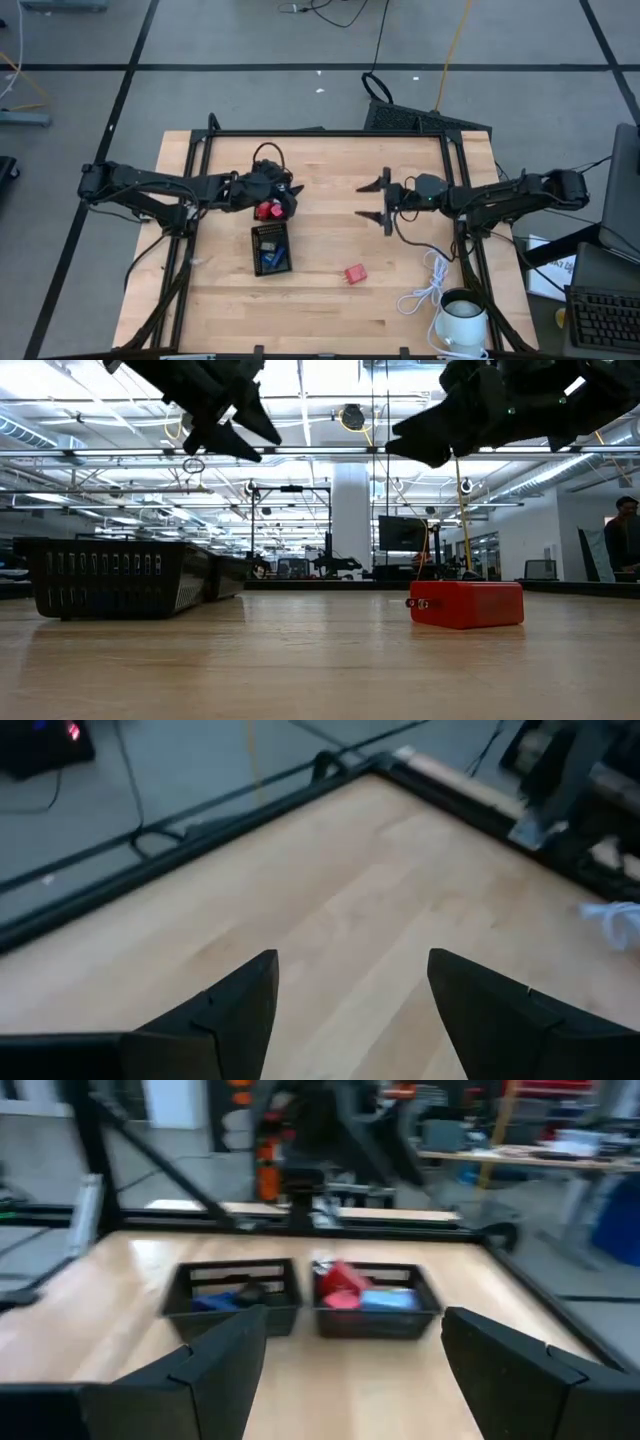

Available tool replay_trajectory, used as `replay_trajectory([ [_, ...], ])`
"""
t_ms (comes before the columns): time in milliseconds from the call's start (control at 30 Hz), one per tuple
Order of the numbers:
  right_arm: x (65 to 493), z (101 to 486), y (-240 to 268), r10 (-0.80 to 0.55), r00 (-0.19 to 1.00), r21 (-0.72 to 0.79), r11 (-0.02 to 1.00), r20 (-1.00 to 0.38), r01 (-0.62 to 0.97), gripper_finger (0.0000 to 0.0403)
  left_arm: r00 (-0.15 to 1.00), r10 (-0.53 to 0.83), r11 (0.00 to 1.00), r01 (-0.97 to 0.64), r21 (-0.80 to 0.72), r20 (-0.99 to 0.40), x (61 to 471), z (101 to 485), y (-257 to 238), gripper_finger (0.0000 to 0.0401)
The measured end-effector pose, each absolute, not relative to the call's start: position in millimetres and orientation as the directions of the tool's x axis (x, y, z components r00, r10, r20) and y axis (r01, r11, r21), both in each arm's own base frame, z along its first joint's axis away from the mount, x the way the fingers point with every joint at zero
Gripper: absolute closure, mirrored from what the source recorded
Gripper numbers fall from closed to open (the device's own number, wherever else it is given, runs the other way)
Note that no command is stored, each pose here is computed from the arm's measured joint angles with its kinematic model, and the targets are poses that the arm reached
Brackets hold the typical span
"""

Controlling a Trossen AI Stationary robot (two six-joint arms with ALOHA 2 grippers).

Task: Pick & Place Office items
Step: Put the red charger adapter into the top black bin

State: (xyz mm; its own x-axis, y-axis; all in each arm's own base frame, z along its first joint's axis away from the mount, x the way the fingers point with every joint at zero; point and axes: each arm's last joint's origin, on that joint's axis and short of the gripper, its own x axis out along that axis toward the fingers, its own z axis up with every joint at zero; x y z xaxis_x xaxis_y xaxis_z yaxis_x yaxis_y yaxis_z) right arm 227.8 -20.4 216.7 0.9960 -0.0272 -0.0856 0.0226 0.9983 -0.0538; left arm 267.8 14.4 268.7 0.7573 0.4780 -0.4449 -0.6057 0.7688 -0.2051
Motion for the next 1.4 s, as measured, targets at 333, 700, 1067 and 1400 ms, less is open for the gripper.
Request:
replay_trajectory([
  [333,247.2,186.3,10.2,0.15,0.966,-0.037,0.986,-0.211,-0.161,0.0117,0.778,0.48,0.776,-0.592,-0.216,-0.405,270.1,272.8,14.8,0.0146],
  [700,272.4,181.1,58.0,0.261,0.87,0.009,0.959,-0.419,-0.283,0.0109,0.774,0.482,0.779,-0.593,-0.204,-0.411,270.0,272.0,15.4,0.0146],
  [1067,269.2,138.7,89.5,0.324,0.736,0.064,0.931,-0.594,-0.358,0.0115,0.772,0.483,0.77,-0.599,-0.219,-0.414,269.8,271.6,15.6,0.0146],
  [1400,271.0,115.0,92.4,0.347,0.671,0.103,0.921,-0.655,-0.375,0.0113,0.772,0.483,0.765,-0.602,-0.231,-0.413,269.9,271.7,15.8,0.0146],
])
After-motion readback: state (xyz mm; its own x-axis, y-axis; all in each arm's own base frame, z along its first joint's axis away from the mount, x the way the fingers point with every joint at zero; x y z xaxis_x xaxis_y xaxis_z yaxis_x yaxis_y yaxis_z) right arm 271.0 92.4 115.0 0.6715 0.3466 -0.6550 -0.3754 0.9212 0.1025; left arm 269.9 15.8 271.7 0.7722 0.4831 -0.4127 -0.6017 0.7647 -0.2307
